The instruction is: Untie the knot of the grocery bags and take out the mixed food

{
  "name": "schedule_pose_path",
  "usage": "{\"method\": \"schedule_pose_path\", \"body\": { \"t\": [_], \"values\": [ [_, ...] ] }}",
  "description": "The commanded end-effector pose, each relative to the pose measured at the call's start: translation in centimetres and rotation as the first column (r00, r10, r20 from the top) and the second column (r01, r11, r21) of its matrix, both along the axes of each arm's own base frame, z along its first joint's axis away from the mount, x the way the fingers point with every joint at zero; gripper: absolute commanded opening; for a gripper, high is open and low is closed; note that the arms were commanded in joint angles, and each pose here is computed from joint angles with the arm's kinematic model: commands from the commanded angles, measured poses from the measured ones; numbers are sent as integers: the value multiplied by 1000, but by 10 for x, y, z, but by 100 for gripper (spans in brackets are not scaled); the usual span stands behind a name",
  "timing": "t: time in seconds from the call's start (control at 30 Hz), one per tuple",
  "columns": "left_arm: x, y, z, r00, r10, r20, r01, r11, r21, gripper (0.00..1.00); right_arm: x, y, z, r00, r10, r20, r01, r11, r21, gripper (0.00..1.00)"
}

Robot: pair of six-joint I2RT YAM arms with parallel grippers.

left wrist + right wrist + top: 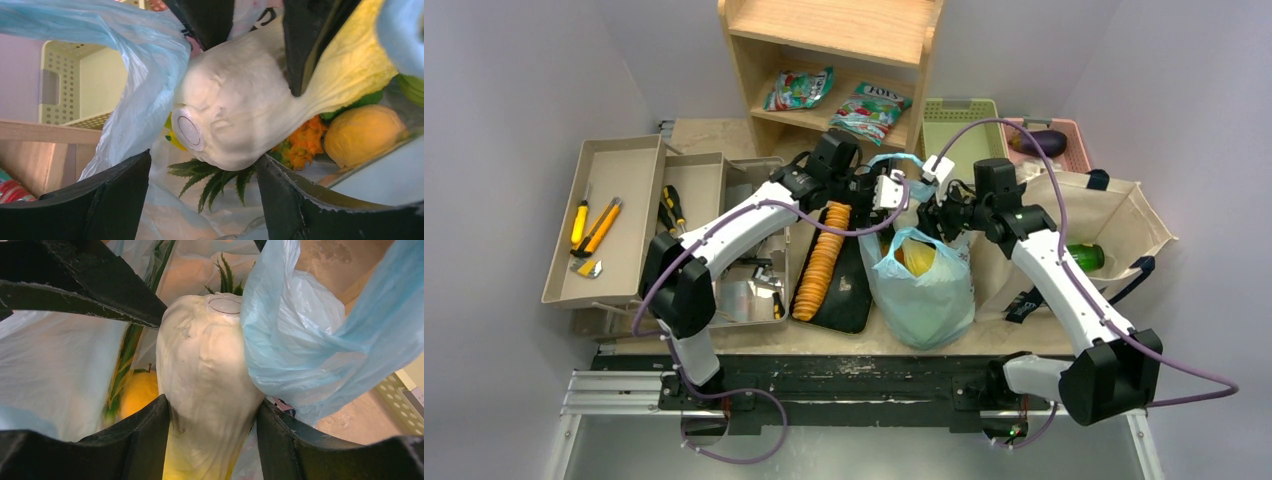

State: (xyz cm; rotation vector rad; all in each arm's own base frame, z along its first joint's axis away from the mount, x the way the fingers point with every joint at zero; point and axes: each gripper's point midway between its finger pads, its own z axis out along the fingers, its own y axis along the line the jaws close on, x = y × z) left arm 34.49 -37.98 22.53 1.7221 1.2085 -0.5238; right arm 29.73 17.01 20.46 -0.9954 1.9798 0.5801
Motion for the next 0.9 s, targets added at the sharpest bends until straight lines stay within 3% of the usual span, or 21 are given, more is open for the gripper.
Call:
{"method": "schedule_pose_path", "body": {
  "t": [0.0, 0.13, 0.33, 0.4, 0.47, 0.63, 0.87],
  "values": [
    [-19, 2, 35, 982, -156, 102, 167, 981, -99, 74, -11, 23, 27, 990, 136, 42, -139, 987, 77, 12],
    [-44, 3, 34, 960, -263, 94, 272, 957, -101, 73, -5, 28, 29, 989, 137, 51, -141, 986, 85, 16],
    [-40, -12, 29, 961, -258, 101, 266, 961, -77, 69, -4, 34, 31, 989, 141, 48, -145, 984, 103, 18],
    [-41, -16, 25, 962, -257, 96, 264, 962, -65, 59, -4, 33, 30, 990, 134, 43, -137, 985, 103, 20],
    [-42, -16, 23, 964, -251, 87, 256, 965, -58, 40, -5, 32, 33, 990, 134, 54, -139, 986, 96, 25],
    [-43, 2, 23, 977, -205, 62, 209, 976, -67, 0, -11, 12, 49, 995, 58, 85, -63, 996, 59, 57],
    [-57, 21, 39, 983, -153, 96, 165, 978, -128, 0, -37, 3, 101, 994, -12, 111, -3, 991, 135, 75]
  ]
}}
